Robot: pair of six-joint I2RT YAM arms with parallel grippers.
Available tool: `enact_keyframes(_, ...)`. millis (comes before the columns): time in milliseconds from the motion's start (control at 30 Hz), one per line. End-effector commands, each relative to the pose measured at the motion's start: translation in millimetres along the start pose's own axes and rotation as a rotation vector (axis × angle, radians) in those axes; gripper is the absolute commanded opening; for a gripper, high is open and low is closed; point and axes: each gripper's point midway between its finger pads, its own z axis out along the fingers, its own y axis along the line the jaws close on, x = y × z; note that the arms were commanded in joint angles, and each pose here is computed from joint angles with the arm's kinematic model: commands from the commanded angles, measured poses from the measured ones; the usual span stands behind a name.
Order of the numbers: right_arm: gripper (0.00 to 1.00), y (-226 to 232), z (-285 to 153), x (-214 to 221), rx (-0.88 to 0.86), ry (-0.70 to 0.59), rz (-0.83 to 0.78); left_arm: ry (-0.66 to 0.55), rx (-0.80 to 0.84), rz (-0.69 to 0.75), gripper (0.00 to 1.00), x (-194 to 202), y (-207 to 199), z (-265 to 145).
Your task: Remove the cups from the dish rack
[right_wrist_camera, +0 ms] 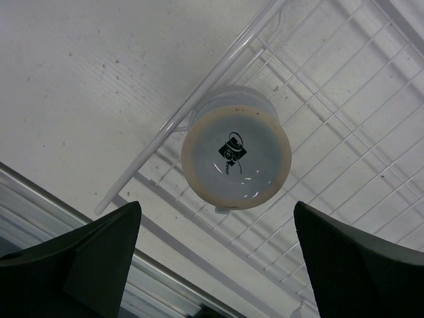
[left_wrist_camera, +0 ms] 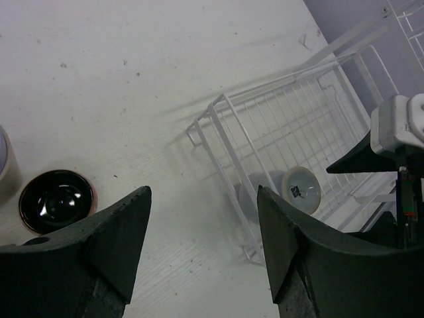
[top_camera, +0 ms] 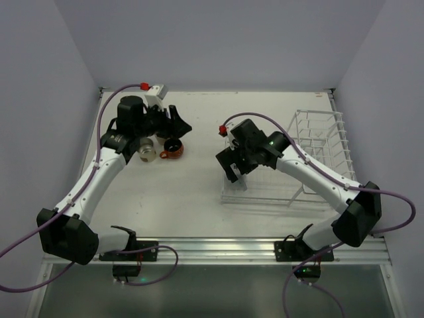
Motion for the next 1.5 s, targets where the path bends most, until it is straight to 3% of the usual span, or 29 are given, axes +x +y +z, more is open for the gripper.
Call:
enact_keyframes(0,0.99,-2,-12,-9,-0.015,0.0,-0.031,-0.031,0.032,0.046,0.69,-6,-9,-6)
enact_keyframes(300,0.99,-9,5,3,-0.009,0.107,-0.046,-0.026,0.031,0.044,0.69,-3,-7,-4)
enact_keyframes(1467,0.86,-6,57,9,-0.034,0.159,-0.046,-0.006,0.017,0.044,0.69,5,0,1)
